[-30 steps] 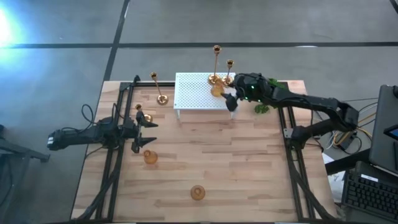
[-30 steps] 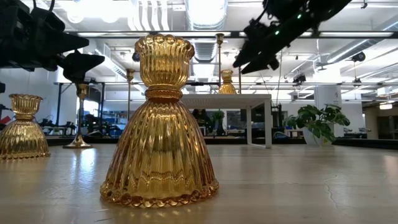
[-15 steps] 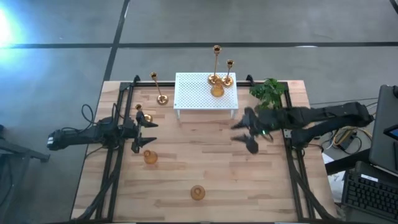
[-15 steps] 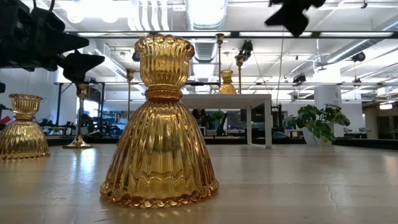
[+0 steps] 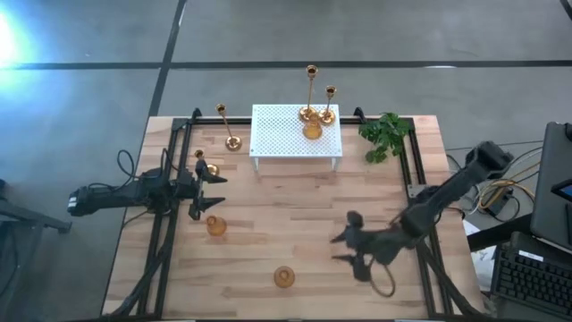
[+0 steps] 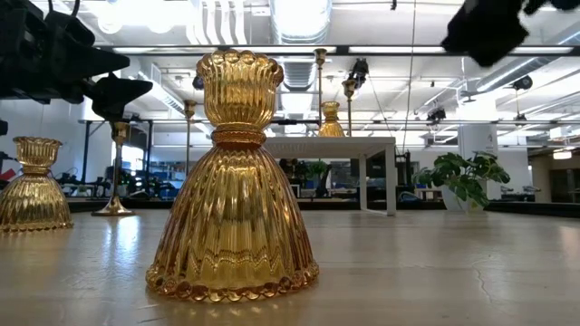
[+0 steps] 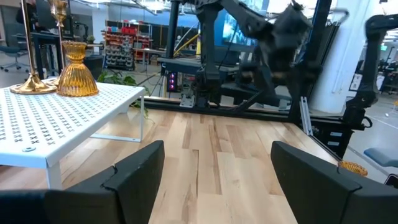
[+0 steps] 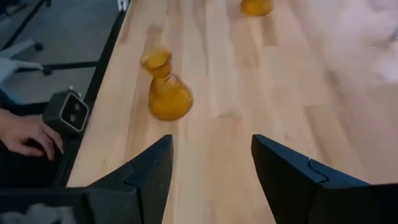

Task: Pick & Place candle stick holders
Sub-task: Put the bottom orange candle holder on the shelf

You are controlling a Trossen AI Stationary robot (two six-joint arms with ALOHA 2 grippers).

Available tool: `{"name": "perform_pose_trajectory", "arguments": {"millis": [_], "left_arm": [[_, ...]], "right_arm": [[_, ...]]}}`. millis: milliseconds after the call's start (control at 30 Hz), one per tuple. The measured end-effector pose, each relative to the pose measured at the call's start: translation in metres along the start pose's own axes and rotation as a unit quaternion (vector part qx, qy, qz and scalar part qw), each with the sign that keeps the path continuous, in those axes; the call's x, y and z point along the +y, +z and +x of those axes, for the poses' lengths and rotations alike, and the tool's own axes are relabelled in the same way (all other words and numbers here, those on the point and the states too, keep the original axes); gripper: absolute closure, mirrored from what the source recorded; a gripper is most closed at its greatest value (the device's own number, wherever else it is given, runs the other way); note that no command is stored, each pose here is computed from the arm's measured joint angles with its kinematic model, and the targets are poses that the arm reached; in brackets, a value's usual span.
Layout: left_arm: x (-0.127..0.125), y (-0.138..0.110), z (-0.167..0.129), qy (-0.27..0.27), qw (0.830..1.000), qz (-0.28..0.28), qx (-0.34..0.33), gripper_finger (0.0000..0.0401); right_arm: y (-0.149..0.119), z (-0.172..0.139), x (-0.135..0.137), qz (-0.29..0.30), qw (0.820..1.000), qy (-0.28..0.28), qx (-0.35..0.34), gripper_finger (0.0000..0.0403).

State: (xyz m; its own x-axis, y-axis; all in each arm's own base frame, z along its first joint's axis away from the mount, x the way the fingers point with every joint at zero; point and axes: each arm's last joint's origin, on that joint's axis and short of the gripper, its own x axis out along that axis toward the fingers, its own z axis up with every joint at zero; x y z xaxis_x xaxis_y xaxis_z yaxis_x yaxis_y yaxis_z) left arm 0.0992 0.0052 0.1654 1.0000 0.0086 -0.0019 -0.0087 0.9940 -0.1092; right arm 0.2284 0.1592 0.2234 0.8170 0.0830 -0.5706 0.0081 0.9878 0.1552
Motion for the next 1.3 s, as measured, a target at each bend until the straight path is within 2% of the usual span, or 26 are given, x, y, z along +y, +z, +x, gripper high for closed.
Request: {"name": "perform_pose_trajectory", "arguments": {"millis": [200, 300, 500, 700, 1033, 1300], "left_arm": [[0.0, 0.0, 0.0, 0.0, 1.0, 0.0, 0.0, 0.0101], [0.0, 0.0, 0.0, 0.0, 1.0, 0.0, 0.0, 0.0101], [0.0, 0.0, 0.0, 0.0, 1.0, 0.0, 0.0, 0.0101], [0.0, 0.0, 0.0, 0.0, 1.0, 0.0, 0.0, 0.0101], [0.0, 0.0, 0.0, 0.0, 1.0, 0.0, 0.0, 0.0101], [0.0, 0.0, 0.0, 0.0, 1.0, 0.0, 0.0, 0.0101]], "right_arm": [[-0.018, 0.049, 0.009, -0.004, 1.0, -0.016, 0.015, 0.0193], [-0.022, 0.068, 0.012, 0.003, 1.0, 0.005, 0.016, 0.0193], [-0.025, 0.098, 0.015, 0.028, 0.996, 0.081, 0.002, 0.0192], [-0.025, 0.119, 0.017, -0.015, 0.997, 0.081, -0.006, 0.0192], [-0.016, 0.16, 0.025, -0.034, 0.997, 0.07, -0.01, 0.0166], [0.002, 0.187, 0.047, -0.027, 0.995, 0.091, -0.019, 0.013]]}}
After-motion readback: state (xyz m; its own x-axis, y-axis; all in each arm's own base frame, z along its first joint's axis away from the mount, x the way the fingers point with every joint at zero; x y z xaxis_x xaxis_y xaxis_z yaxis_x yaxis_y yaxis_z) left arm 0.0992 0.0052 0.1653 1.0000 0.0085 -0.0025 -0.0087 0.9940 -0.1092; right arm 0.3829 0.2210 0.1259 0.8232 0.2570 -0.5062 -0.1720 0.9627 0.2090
